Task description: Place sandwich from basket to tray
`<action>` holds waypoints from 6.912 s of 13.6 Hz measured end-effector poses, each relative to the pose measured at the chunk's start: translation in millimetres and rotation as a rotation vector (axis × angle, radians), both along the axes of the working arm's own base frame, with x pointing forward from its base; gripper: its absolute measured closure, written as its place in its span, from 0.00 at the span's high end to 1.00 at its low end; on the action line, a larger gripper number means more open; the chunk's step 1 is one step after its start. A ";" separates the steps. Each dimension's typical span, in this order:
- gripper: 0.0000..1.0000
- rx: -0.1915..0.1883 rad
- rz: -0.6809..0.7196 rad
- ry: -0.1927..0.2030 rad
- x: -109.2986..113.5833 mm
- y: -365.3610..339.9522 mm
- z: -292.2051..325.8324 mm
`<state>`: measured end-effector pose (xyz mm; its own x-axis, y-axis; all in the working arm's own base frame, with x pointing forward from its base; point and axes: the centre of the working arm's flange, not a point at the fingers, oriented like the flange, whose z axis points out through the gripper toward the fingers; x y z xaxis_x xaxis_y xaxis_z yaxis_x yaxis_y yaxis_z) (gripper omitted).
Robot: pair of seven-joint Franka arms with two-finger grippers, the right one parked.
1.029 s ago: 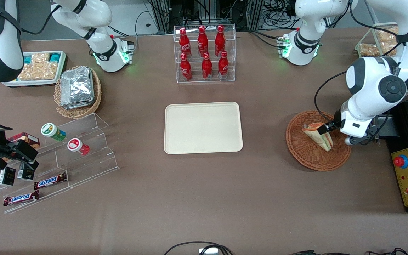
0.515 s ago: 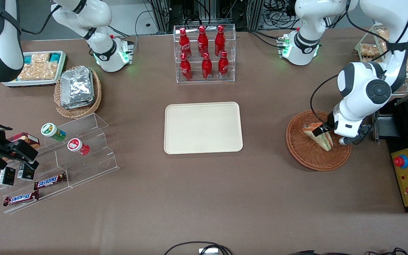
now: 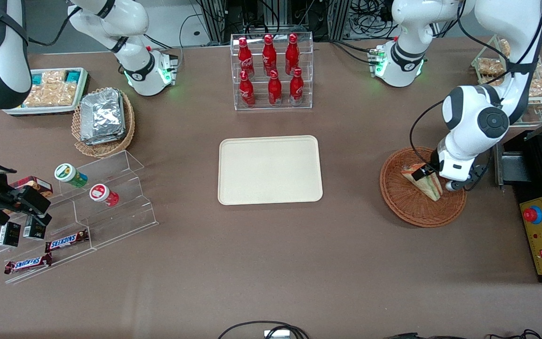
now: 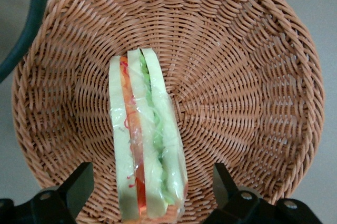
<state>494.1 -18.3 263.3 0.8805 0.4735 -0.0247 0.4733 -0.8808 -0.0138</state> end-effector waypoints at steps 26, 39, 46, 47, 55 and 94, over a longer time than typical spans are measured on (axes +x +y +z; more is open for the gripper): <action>0.16 0.033 -0.198 0.011 19.5 -157.5 131.4; 0.15 0.010 -0.710 0.000 -80.4 -385.7 101.6; 0.15 -0.038 -0.783 0.103 -83.9 -420.2 22.1; 0.15 -0.047 -0.782 0.115 -83.5 -421.2 14.2; 0.17 -0.017 -0.726 0.151 -87.1 -431.4 -36.9; 1.00 0.091 -0.149 0.169 99.6 -156.0 253.4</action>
